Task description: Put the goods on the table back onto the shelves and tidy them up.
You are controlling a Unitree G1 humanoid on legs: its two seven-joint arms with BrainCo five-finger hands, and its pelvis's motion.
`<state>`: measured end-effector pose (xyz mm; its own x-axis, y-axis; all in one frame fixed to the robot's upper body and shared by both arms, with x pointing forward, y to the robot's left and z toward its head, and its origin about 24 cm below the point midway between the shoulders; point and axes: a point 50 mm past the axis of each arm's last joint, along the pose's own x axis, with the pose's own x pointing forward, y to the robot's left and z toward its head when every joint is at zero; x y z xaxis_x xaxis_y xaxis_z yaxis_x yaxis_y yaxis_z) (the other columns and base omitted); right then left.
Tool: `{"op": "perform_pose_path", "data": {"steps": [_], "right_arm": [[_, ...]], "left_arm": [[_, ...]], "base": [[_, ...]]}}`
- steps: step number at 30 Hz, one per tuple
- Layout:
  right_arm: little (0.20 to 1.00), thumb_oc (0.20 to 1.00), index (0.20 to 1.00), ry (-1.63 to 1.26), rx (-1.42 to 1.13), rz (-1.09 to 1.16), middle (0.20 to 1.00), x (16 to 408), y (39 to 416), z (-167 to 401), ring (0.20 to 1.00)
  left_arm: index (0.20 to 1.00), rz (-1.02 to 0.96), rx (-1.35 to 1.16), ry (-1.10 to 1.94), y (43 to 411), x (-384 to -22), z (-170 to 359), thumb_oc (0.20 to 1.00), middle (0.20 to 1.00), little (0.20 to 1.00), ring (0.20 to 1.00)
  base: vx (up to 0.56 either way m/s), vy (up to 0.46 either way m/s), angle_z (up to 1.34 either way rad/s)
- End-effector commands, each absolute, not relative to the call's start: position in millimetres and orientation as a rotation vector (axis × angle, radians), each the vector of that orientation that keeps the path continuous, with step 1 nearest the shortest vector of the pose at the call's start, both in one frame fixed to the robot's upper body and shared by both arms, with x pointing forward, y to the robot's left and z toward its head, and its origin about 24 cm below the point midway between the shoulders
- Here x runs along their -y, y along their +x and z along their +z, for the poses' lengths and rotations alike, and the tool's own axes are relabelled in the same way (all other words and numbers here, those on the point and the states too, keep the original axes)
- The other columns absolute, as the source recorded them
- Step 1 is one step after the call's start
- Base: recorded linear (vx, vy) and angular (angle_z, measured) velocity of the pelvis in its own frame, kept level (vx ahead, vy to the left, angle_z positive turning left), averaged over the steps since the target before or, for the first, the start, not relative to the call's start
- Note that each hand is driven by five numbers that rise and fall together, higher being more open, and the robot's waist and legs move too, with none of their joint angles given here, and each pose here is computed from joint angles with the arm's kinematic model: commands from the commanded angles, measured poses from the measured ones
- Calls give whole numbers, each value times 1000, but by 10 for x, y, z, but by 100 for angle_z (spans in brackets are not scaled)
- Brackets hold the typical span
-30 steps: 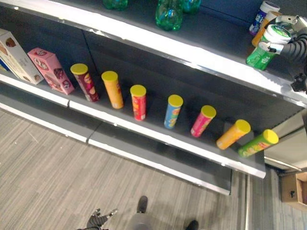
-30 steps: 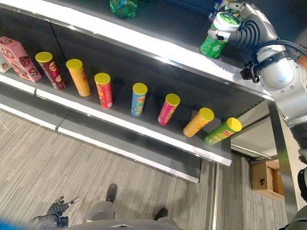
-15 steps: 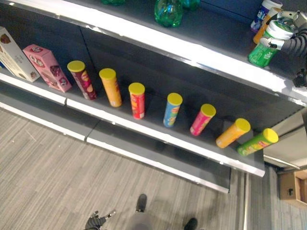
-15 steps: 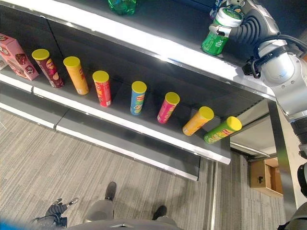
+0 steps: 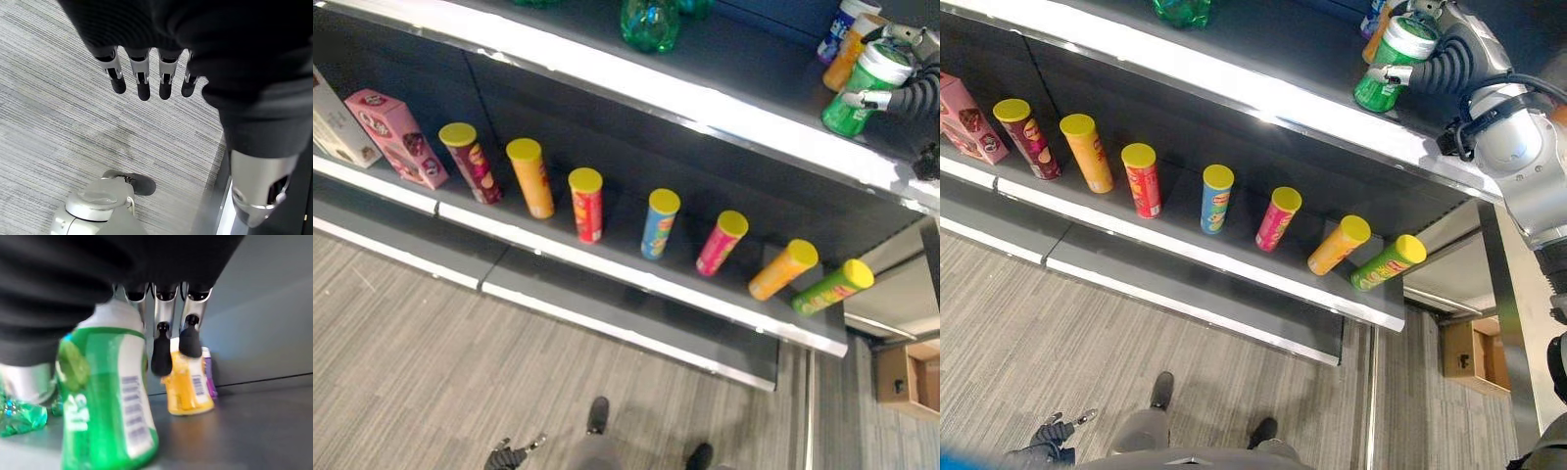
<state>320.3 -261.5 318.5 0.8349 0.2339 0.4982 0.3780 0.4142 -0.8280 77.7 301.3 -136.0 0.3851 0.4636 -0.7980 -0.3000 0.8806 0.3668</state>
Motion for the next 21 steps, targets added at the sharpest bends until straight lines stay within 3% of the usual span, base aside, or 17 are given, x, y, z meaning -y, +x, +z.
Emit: {"op": "perform_pose_path", "data": {"steps": [1, 14, 21], "right_arm": [[1000, 1000, 1000, -1222, 642, -115, 1000, 2604, 3175, 3334, 1000], [1000, 1000, 1000, -1140, 697, -124, 1000, 2567, 3112, 3303, 1000], [1000, 1000, 1000, -1094, 845, -254, 1000, 2534, 2987, 3401, 1000]], "left_arm": [[1000, 512, -1049, 241, 806, -3179, -1279, 1000, 1000, 1000, 1000], [1000, 517, -1044, 238, 807, -3192, -1268, 1000, 1000, 1000, 1000], [1000, 520, -1044, 231, 814, -3150, -1284, 1000, 1000, 1000, 1000]], "base": [[1, 8, -4], [0, 0, 0], [0, 0, 0]]}}
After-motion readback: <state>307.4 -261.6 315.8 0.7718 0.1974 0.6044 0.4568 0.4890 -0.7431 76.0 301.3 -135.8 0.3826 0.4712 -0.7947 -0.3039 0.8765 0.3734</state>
